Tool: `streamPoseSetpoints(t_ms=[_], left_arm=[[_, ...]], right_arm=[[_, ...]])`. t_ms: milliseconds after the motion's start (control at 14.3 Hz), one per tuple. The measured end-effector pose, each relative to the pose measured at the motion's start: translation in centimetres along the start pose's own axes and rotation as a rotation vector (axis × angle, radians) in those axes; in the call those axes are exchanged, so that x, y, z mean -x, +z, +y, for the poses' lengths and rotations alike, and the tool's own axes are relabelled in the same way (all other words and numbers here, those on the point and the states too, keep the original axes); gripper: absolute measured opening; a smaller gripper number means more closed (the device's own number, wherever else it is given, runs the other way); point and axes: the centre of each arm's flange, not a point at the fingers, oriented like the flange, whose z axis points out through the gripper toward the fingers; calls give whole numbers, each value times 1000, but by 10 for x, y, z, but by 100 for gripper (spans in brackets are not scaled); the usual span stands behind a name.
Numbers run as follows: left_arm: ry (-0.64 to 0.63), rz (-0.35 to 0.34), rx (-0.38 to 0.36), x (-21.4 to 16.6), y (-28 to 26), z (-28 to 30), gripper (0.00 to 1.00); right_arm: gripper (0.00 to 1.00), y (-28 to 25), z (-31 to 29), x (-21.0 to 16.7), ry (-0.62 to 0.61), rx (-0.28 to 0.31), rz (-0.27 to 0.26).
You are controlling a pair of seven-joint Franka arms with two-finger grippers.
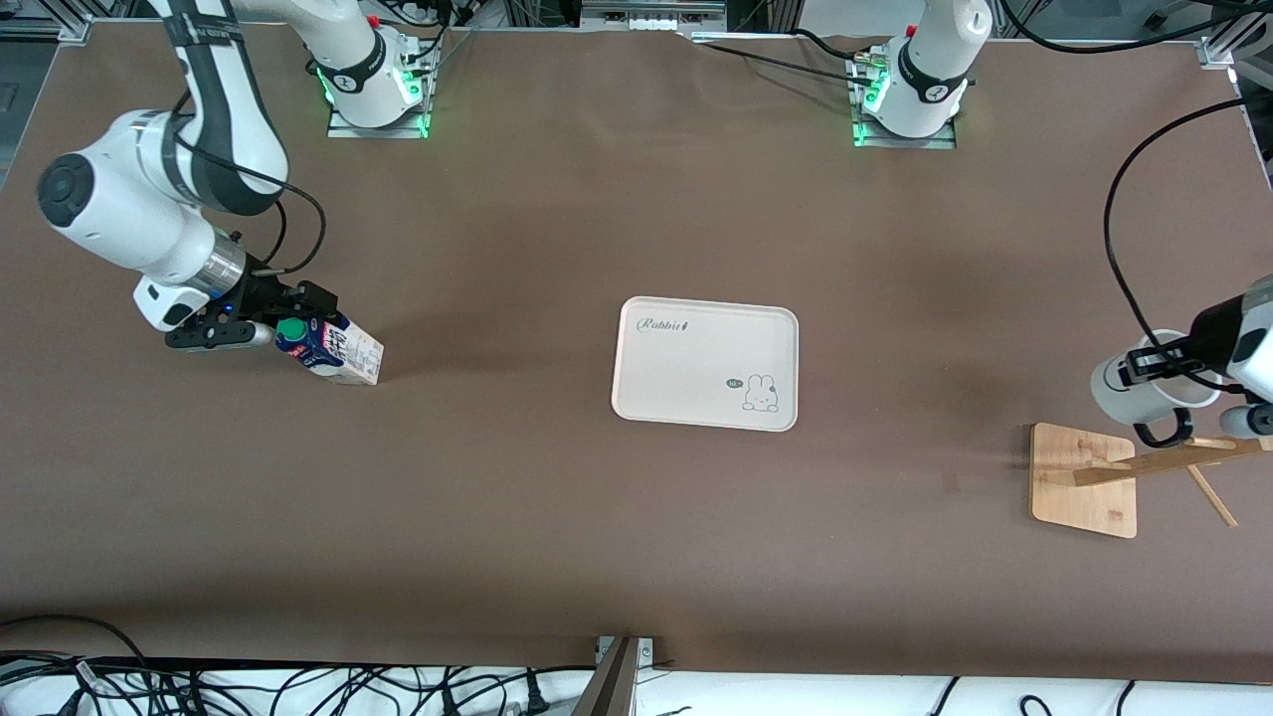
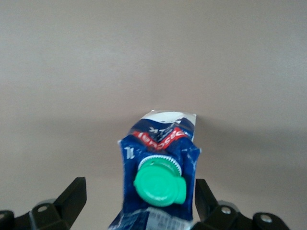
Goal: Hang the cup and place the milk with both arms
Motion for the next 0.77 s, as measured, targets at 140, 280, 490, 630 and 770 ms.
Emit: streamPoseSetpoints(t_ms=[140,280,490,630,770], left_arm=[[18,12,0,-2,-5,-5,7],[24,28,-1,-4,-9,-6,7],[42,53,-5,-10,-9,-6,7],[73,51,-7,-11,-6,-7,7],[91,46,-13,-13,-3,-14,7]], right_arm=[[100,-46,-6,-14,-14,-41,-59],[100,-109,-3,-24,-21,-66,-84],[100,-179,-3,-26,-60,-8,-90],[100,-201,-9,-26,-92,73,-105],[100,-216,-15,-26,-111,125,-109]])
